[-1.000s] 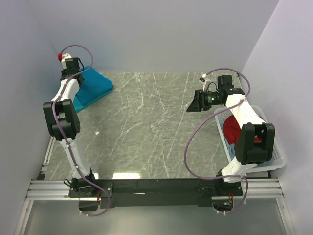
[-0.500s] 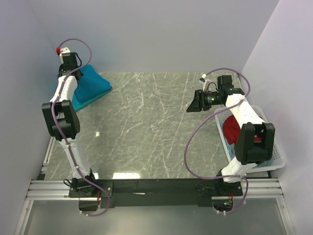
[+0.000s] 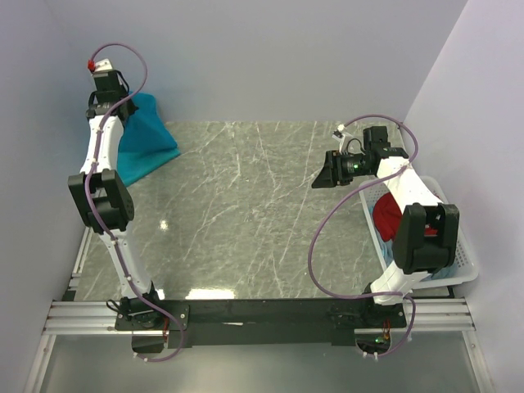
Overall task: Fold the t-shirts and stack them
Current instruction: Neatly place the folded tshirt to the corner
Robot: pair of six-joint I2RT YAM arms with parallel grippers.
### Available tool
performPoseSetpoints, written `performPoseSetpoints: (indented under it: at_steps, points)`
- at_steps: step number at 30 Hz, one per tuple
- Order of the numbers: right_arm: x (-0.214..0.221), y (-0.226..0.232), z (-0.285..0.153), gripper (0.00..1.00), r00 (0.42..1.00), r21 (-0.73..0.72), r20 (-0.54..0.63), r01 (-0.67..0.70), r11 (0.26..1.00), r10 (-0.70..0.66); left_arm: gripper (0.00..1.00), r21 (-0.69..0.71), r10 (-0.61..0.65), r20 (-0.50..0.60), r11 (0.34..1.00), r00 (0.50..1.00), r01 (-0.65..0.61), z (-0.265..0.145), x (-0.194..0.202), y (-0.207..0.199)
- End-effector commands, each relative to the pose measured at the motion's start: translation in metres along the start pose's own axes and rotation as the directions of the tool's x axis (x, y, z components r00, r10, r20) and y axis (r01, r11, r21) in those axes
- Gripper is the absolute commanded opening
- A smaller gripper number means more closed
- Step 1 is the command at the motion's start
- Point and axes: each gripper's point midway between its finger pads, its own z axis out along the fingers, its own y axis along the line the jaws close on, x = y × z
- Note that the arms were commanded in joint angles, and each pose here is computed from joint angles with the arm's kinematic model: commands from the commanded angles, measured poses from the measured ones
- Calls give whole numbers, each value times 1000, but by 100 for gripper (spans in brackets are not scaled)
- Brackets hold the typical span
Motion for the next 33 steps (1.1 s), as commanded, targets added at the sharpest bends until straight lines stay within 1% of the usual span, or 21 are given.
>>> performPoseSetpoints:
  at_steps: [1,6,11,15,21,22,23,25,33]
  points:
    - [-6,6,-1,62,999,-23,8,32,999,-31,0,69,-34,34,997,999,32,-8,-23,-14]
    - [-7,7,-2,62,999,-24,10,34,999,-34,0,96,-55,19,994,998,53,-11,-20,-19]
    - [-7,9,-2,62,999,-26,11,39,999,-39,0,85,-86,-1,993,996,86,-11,-9,-15]
    - [-7,8,-2,62,999,-27,10,37,999,-37,0,66,-115,15,991,993,114,-19,-11,-10]
    - [-6,9,-2,62,999,-33,8,39,999,-39,0,14,-170,12,985,985,170,-20,0,12]
    - [-6,9,-2,62,999,-33,8,39,999,-39,0,0,-179,12,984,984,179,-19,2,20]
    - [-6,10,-2,62,999,-34,9,40,999,-40,0,-15,-187,-4,982,982,187,-17,12,26]
    - [-6,10,-2,62,999,-36,9,39,999,-39,0,-34,-200,2,979,980,200,-16,13,38]
    - [-5,11,-2,62,999,-40,7,39,998,-39,0,-118,-210,-27,972,977,205,0,32,78]
